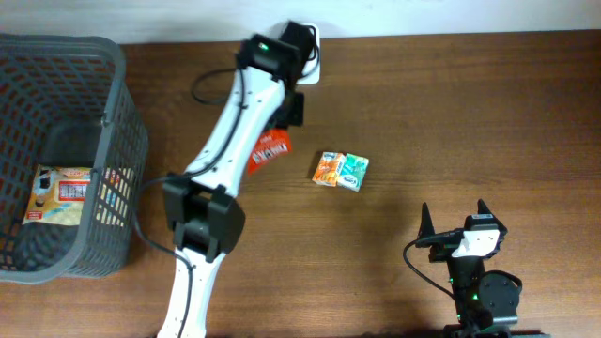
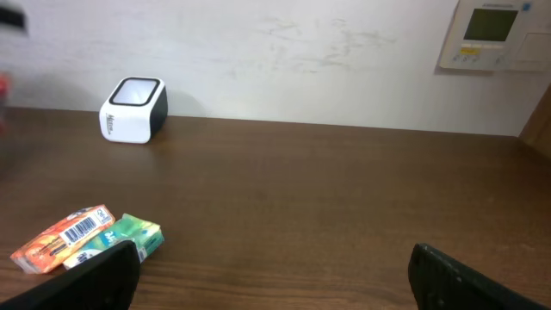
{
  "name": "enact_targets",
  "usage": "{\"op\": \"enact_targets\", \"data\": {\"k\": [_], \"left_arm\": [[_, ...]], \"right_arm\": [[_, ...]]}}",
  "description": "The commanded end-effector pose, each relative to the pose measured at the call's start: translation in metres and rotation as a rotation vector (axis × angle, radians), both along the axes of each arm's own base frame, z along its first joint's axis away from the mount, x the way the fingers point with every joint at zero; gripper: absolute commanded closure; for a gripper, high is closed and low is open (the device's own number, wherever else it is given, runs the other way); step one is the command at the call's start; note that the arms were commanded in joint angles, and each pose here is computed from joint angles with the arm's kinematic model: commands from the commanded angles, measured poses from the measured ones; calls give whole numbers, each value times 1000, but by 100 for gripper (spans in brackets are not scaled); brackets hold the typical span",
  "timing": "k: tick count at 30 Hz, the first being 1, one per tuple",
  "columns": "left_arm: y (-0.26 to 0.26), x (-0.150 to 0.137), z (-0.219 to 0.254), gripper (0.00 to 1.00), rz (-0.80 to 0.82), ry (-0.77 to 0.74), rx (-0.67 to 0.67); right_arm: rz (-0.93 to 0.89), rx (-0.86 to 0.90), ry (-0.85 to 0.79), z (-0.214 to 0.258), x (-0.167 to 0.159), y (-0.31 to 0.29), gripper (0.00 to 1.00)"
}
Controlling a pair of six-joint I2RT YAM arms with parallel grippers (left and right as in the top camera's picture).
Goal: Scan the item barcode
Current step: 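Place red snack bag left of the tissue packs with left gripper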
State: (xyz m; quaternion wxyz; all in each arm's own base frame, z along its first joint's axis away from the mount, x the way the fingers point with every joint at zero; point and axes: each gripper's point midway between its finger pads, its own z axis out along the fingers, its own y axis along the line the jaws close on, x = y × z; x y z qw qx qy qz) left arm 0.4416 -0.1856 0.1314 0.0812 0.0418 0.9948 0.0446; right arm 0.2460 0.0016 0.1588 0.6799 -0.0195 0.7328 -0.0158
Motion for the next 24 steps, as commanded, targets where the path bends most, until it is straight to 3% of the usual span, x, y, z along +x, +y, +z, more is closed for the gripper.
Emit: {"op": "enact_targets", "data": {"k": [1, 4, 7, 10, 12, 13, 14, 15, 19, 21, 24], "left_arm": [[-36, -23, -61, 100, -70, 147, -47], [-53, -29, -88, 98, -97, 165, -36], [-95, -36, -96, 97, -59, 155, -137], [-121, -47, -96, 78, -48, 162, -192], [-124, -49, -96, 58, -54, 165, -196], [-126, -50, -92, 54, -64, 172, -206], [-127, -49, -86, 36, -95, 169, -216], [-125, -40, -65, 6, -153, 136, -227], [-91, 5, 37, 1, -126, -104, -245], [-27, 37, 135, 1, -10, -401, -264], [85, 43, 213, 1, 199, -605, -192]], "right_arm": [[4, 1, 5, -4, 0, 1, 2], [4, 1, 5, -4, 0, 1, 2], [4, 1, 5, -4, 0, 1, 2], [4, 1, 5, -4, 0, 1, 1], [4, 1, 5, -4, 0, 1, 2], [4, 1, 5, -4, 0, 1, 2], [4, 1, 5, -4, 0, 1, 1], [4, 1, 5, -4, 0, 1, 1], [4, 1, 5, -4, 0, 1, 2], [4, 1, 5, -4, 0, 1, 2], [4, 1, 5, -4, 0, 1, 2]]}}
